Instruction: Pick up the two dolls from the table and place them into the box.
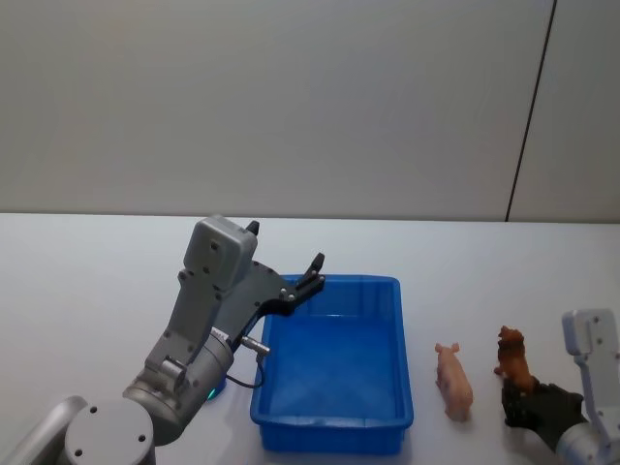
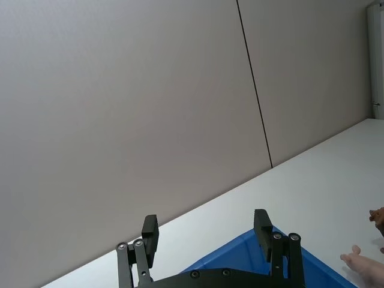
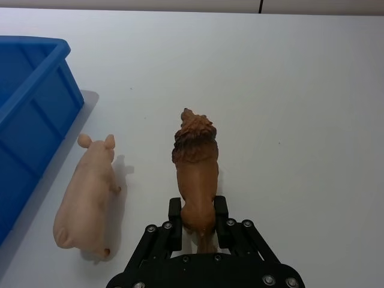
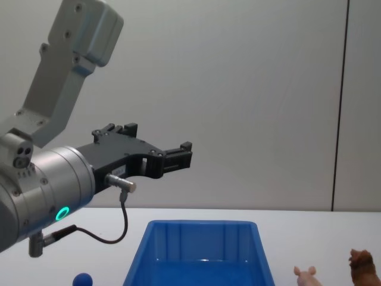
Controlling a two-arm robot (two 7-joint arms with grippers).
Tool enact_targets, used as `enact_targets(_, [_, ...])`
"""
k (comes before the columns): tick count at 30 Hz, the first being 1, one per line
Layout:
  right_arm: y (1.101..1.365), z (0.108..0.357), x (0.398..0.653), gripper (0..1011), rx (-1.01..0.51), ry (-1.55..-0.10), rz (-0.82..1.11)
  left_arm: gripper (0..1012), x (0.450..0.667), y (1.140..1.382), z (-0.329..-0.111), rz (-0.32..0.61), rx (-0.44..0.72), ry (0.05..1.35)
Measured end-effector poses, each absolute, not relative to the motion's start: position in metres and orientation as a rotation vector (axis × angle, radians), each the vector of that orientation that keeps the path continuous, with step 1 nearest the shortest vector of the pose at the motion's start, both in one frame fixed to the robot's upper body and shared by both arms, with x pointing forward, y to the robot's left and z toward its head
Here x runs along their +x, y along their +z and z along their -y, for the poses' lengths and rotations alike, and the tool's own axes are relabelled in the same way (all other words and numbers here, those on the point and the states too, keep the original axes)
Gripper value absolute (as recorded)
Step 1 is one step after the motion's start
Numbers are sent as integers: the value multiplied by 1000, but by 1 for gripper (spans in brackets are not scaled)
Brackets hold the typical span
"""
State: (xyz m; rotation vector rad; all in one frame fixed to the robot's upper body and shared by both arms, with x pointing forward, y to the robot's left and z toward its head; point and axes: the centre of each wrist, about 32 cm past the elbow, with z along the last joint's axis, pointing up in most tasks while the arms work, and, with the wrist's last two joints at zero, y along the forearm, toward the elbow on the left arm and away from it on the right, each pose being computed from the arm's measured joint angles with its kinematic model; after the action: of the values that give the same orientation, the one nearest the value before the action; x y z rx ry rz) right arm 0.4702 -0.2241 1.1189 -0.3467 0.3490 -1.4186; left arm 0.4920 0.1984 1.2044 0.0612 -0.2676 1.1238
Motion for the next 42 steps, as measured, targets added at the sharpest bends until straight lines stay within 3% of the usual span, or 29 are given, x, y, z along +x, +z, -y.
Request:
enact_targets(3, [1120,223,470,284,-341,-1417,-336,1001,492,1204,-198,268,61,1124])
enact_targets(19, [1138,218,467,286,-242,-1372,-163,1001,492,1204,-198,268,61,1124])
enact_targets(42, [1159,185,480,284,-104,-1078,2,1001,492,1204,-198,268,61,1124])
